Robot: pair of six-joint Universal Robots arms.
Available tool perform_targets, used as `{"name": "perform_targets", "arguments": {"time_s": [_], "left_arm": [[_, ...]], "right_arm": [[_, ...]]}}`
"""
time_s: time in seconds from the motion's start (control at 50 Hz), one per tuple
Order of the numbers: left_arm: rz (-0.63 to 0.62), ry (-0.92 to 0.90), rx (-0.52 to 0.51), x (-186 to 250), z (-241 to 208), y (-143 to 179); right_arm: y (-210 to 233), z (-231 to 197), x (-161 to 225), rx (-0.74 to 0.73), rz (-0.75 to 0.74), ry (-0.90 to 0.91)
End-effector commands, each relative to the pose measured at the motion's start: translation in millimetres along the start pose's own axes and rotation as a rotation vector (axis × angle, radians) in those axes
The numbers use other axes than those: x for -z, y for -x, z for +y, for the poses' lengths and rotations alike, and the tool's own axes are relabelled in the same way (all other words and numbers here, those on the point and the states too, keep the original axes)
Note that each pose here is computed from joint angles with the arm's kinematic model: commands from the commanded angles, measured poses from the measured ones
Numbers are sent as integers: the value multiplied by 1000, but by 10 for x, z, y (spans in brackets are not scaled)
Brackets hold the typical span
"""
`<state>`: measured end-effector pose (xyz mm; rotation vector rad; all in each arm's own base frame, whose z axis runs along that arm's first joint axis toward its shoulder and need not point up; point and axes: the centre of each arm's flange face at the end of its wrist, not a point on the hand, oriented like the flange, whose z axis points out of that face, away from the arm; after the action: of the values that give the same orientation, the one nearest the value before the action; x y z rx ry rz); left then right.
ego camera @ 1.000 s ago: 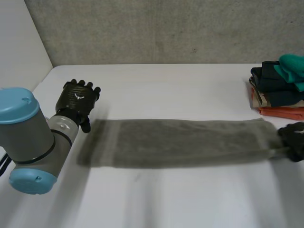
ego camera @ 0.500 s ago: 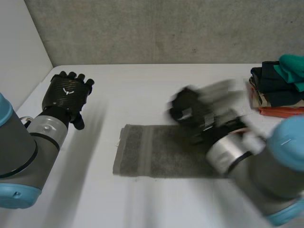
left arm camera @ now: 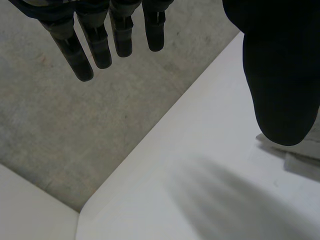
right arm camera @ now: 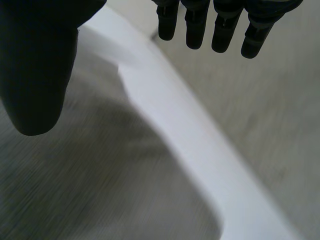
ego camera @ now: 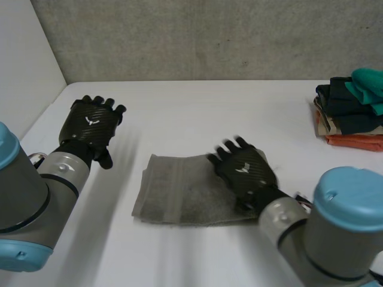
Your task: Fold the laundry.
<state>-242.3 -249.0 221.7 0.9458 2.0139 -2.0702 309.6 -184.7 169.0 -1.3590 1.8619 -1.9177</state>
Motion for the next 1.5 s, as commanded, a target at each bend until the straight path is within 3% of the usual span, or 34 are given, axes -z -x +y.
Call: {"name": "perform_targets", "arguments": {"time_s": [0.02, 0.18, 0.24, 0.28, 0.38, 0.42, 0.5, 0.56, 0.64, 0.72, 0.8, 0.88, 0.98, 1.06, 1.2, 1.32, 1.42, 1.5], "left_arm": [[42, -22, 9, 48, -47, -132], [49, -24, 8, 77, -53, -159], [50, -26, 8, 94, -63, -158], [45, -34, 9, 103, -88, -143], [29, -58, 11, 139, -167, -89], [25, -62, 11, 143, -178, -80], [25, -49, 12, 158, -162, -77], [26, -48, 19, 164, -165, -79], [24, -48, 46, 172, -174, -72], [17, -72, 97, 161, -242, -46], [18, -115, 164, 144, -372, -45], [61, -157, 237, 149, -527, -154], [235, -132, 314, 245, -542, -721], [278, -43, 321, 276, -379, -1038], [148, 211, 237, 146, 170, -1187], [168, 335, 190, 213, 371, -1210], [182, 367, 178, 273, 427, -1221], [182, 355, 180, 298, 377, -1198]], "right_arm": [[-299, 594, 198, -153, 26, 325], [-605, 705, 89, 50, 157, 358], [-711, 522, -55, 160, 249, 258], [-518, 207, -131, 246, 233, 117], [138, -309, -143, 362, 97, -144], [601, -305, -118, 405, -53, -220], [1094, -149, -64, 481, -249, -275], [1176, -76, -30, 491, -302, -280], [1180, -51, 30, 438, -325, -269], [709, -230, -32, 268, -208, -256], [19, -322, -110, -60, -57, -224], [-235, -224, -133, -287, -26, -106], [-417, -182, -149, -432, -25, 26], [-365, -72, -212, -484, -62, 136], [-250, 162, -428, -516, -104, 244], [-165, 360, -541, -506, -119, 293], [-148, 429, -562, -429, -113, 313], [-214, 359, -527, -285, -61, 308]]}}
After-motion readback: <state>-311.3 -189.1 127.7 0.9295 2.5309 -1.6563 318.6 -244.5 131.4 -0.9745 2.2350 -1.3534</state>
